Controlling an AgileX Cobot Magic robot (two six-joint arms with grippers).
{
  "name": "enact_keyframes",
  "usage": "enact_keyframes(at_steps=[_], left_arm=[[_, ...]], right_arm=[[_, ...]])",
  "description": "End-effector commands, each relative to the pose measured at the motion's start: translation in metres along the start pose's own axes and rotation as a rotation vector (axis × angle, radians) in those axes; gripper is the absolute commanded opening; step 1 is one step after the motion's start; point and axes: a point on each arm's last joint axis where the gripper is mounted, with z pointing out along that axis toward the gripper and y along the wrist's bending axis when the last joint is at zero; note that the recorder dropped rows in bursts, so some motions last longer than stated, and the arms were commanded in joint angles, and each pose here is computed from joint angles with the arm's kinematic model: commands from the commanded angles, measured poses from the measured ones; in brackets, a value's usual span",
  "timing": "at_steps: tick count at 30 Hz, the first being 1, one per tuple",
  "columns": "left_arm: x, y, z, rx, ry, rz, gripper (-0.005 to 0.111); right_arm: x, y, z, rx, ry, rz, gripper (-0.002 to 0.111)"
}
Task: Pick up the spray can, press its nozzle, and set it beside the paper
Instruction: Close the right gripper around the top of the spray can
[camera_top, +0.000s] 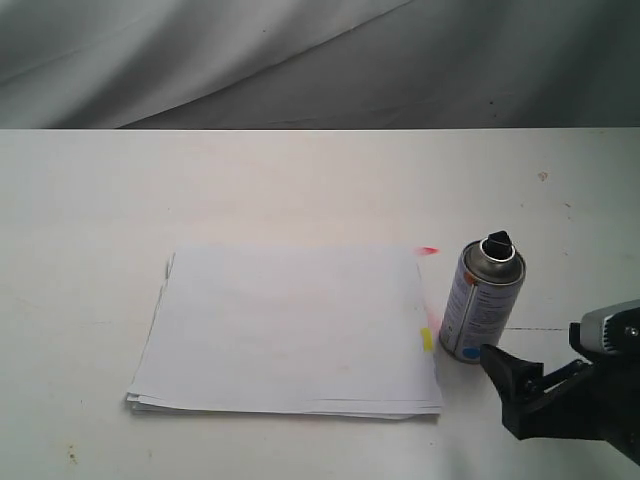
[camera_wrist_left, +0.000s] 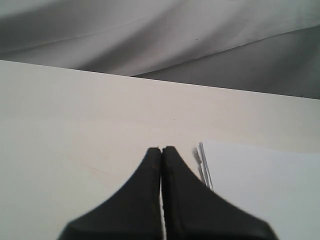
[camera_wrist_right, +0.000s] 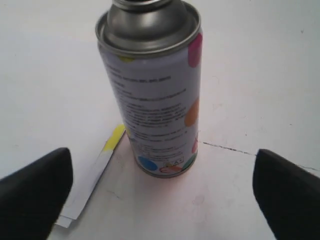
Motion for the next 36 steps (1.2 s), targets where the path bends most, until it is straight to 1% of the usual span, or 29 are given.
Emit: enact_keyframes(at_steps=[1,9,15,22,28,36], left_arm=[[0.001,0.000,0.000,0.007,-0.004,-0.002,0.000],[0.001,0.000,0.000,0.007,-0.004,-0.002,0.000],[0.001,0.000,0.000,0.007,-0.004,-0.001,0.000],[0.001,0.000,0.000,0.007,-0.004,-0.001,0.000],[0.001,0.000,0.000,0.007,-0.004,-0.001,0.000],[0.001,0.000,0.000,0.007,-0.004,-0.001,0.000]], right_arm=[[-0.002,0.002,0.000,-0.014,-0.018,-0.026,0.099],[-0.005,0.002,0.000,-0.014,-0.053,-0.026,0.099],[-0.003,0.001,0.008,-0.001,-0.069,-0.020,0.099],[0.007,0.000,0.029,0.022,-0.079,-0.038,0.099],[-0.005,0.005,0.054,0.018,-0.102,-0.034,0.099],[-0.008,0.008,0.077,0.019,-0.092,-0.036,0.099]])
